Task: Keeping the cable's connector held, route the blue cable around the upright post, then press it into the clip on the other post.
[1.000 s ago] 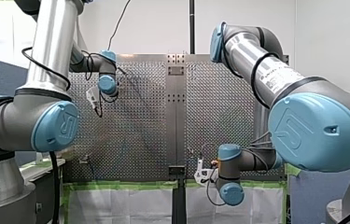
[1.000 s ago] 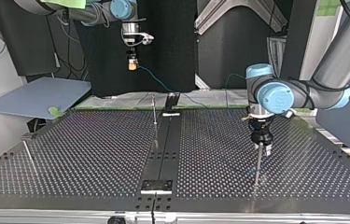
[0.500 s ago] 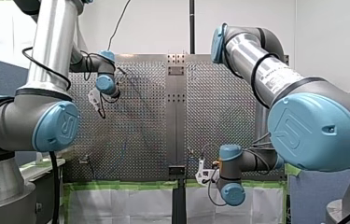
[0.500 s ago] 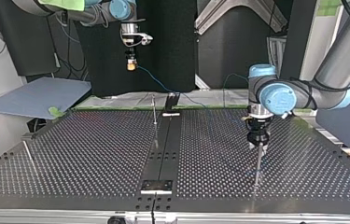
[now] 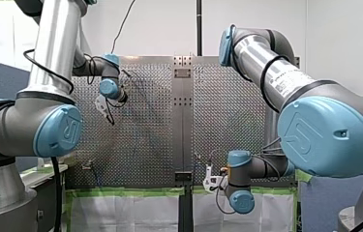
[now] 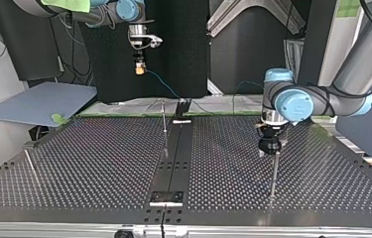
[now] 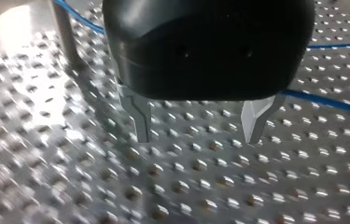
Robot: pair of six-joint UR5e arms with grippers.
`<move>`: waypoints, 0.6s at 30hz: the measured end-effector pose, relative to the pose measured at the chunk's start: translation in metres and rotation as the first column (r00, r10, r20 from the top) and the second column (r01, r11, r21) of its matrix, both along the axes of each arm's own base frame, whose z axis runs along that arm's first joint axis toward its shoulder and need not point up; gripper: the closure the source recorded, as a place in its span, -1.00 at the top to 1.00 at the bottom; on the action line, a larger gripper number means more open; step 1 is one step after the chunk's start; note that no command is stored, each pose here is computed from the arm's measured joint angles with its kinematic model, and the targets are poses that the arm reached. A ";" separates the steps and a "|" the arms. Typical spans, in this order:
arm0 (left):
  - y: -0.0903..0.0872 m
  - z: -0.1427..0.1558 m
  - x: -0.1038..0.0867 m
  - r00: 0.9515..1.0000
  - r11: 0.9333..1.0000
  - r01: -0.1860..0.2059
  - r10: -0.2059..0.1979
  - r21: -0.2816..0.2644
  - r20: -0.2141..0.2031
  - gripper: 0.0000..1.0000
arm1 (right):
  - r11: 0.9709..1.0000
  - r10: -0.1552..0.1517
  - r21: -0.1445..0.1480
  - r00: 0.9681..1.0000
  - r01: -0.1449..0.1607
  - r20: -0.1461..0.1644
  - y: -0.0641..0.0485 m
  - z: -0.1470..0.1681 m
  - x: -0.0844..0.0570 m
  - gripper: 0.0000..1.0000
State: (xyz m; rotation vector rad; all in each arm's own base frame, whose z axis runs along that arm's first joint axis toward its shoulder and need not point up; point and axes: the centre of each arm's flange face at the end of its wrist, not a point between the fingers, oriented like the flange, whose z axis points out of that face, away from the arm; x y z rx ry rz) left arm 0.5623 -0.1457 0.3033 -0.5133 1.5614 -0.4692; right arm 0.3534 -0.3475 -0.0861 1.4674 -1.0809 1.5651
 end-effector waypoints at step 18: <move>0.005 -0.041 0.003 0.993 0.997 -0.052 0.046 -0.061 -0.108 1.00 | 1.000 0.001 -0.001 1.000 -0.001 -0.003 0.001 -0.001 0.000 -1.00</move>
